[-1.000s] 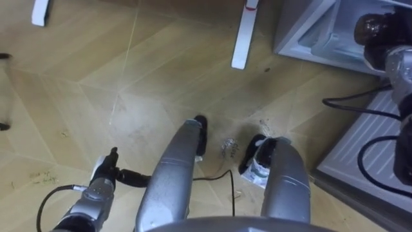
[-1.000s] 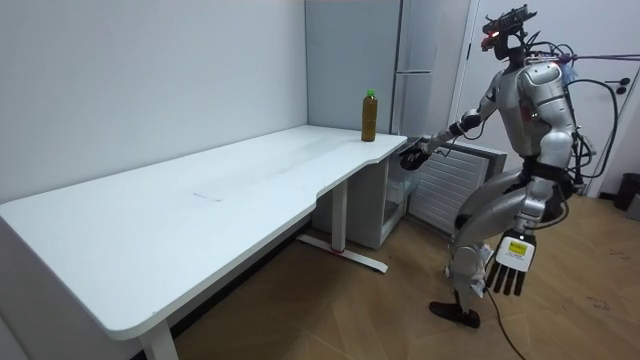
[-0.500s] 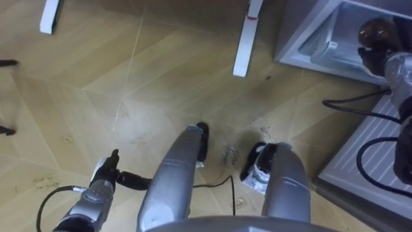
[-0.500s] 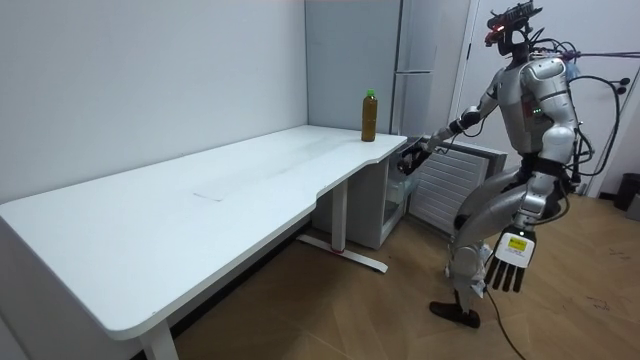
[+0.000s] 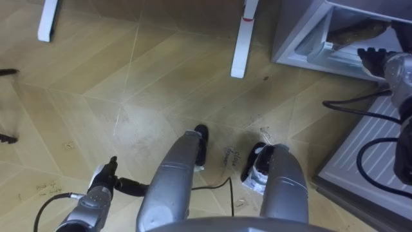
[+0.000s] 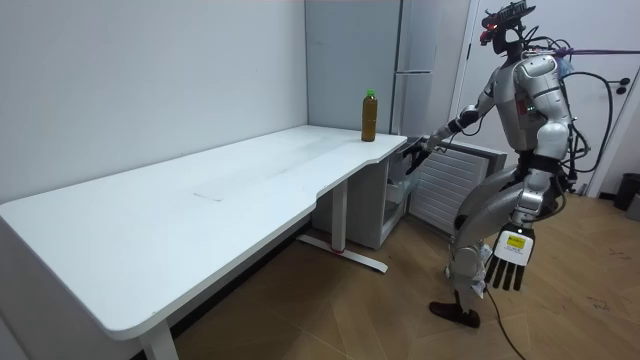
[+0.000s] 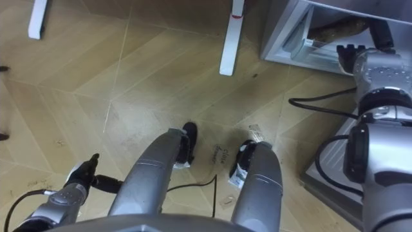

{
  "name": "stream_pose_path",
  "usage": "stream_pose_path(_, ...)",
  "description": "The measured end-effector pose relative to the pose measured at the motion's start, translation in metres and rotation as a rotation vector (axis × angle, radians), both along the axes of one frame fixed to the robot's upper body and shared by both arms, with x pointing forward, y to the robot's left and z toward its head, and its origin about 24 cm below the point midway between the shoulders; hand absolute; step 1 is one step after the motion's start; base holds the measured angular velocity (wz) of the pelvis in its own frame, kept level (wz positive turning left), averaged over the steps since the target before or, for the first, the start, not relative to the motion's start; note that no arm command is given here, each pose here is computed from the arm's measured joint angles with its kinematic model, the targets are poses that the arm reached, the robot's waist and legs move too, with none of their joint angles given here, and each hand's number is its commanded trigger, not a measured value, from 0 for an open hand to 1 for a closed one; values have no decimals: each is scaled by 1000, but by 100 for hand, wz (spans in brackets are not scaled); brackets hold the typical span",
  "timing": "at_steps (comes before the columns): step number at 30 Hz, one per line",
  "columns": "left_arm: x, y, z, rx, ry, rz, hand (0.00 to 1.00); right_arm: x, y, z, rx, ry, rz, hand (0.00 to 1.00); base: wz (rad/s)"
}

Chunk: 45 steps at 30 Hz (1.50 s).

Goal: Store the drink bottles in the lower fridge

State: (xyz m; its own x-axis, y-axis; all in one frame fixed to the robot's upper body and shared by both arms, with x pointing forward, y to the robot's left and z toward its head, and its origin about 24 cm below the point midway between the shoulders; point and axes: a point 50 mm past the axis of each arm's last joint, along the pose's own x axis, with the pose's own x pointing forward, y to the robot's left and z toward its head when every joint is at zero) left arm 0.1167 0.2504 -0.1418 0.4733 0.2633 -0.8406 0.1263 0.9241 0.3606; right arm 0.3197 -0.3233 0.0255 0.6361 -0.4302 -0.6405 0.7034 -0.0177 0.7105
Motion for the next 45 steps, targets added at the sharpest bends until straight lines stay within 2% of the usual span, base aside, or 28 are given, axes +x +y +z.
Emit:
stream_pose_path(8,-1,0,-1,-31,27,-3,0,-12,-3,-14,-180,141,110,0,-1)
stream_pose_path(13,3,9,3,-54,-6,67,0,-28,-7,-32,-306,207,209,0,-3)
stream_pose_path(18,-11,13,0,-63,14,87,0,-62,-11,-58,-439,257,350,0,0)
stream_pose_path(22,-30,17,-3,-55,48,110,0,-100,-10,-84,-468,286,425,0,0)
stream_pose_path(25,-51,18,-6,-54,78,139,0,-139,4,-111,-471,332,515,0,0)
stream_pose_path(27,-59,16,-8,-54,82,150,0,-173,20,-134,-483,434,633,0,-13)
stream_pose_path(30,-55,8,-8,-66,49,147,0,-205,43,-155,-466,518,776,0,-6)
stream_pose_path(33,-60,3,-9,-70,38,131,0,-223,58,-165,-464,555,877,0,-14)
stream_pose_path(41,-89,4,-15,-56,118,179,0,-245,70,-180,-454,685,1020,0,-9)
stream_pose_path(45,-94,-7,-18,-75,135,193,0,-262,77,-187,-428,748,1083,0,0)
